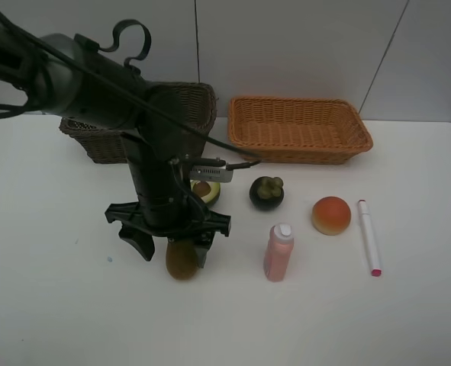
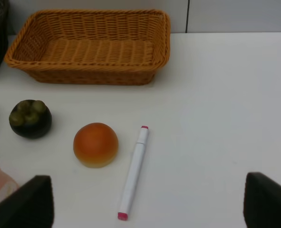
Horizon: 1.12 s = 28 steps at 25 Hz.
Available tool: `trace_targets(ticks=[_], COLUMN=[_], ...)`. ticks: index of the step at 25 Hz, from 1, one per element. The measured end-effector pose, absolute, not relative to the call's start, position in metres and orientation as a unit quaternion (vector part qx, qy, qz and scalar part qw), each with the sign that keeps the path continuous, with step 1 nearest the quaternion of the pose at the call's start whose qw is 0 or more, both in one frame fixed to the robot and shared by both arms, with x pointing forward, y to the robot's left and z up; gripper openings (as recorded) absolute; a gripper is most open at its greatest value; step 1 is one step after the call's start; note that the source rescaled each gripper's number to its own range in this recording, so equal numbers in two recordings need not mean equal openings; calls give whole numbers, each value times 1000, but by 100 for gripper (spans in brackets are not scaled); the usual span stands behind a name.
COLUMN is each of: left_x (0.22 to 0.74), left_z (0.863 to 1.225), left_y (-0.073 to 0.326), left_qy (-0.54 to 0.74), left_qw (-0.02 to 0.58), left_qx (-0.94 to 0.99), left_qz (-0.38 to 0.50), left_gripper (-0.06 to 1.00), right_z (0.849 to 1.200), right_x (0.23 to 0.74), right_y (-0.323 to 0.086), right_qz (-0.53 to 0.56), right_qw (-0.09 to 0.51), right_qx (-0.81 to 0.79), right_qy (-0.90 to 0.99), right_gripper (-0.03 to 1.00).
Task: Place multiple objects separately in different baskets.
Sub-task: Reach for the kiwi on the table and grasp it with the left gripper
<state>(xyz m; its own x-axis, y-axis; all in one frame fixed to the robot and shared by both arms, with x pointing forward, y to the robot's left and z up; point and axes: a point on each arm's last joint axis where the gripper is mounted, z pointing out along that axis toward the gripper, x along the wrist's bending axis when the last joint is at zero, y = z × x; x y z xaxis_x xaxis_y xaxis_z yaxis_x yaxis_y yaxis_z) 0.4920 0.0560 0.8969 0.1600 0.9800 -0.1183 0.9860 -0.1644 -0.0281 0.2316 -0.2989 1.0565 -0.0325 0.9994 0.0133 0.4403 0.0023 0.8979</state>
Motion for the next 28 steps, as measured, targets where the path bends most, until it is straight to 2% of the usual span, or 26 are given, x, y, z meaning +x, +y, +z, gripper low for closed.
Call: trace_targets(ticks=[7,11,12,13,15,23,28], left_x=[495,495,495,495,495,502,526], left_z=[867,864,864,864,864,867,907], left_y=[52,52,52,52,52,47,22], left_qy=[657,658,657,657,657,649,625], left_qw=[22,18,18,18,18,26,54], left_qx=[751,751,751,751,751,758,777], left_qz=[-60,-60,-60,-60,-60,-55,-59], left_gripper=[85,82,76,65,35,35,35], right_z=[1056,1056,1056,1056,1056,1056,1056], right_x=[232,232,232,232,232,232,232], right_y=[-299,-299,-299,-299,-299,-299,-299], right_qz=[384,384,384,384,384,384,384], right_qw=[364,364,364,364,364,364,364], right_qx=[593,593,593,593,593,593,593], right_qy=[607,607,607,607,607,607,607], right_gripper=[100,100,100,100,100,100,100])
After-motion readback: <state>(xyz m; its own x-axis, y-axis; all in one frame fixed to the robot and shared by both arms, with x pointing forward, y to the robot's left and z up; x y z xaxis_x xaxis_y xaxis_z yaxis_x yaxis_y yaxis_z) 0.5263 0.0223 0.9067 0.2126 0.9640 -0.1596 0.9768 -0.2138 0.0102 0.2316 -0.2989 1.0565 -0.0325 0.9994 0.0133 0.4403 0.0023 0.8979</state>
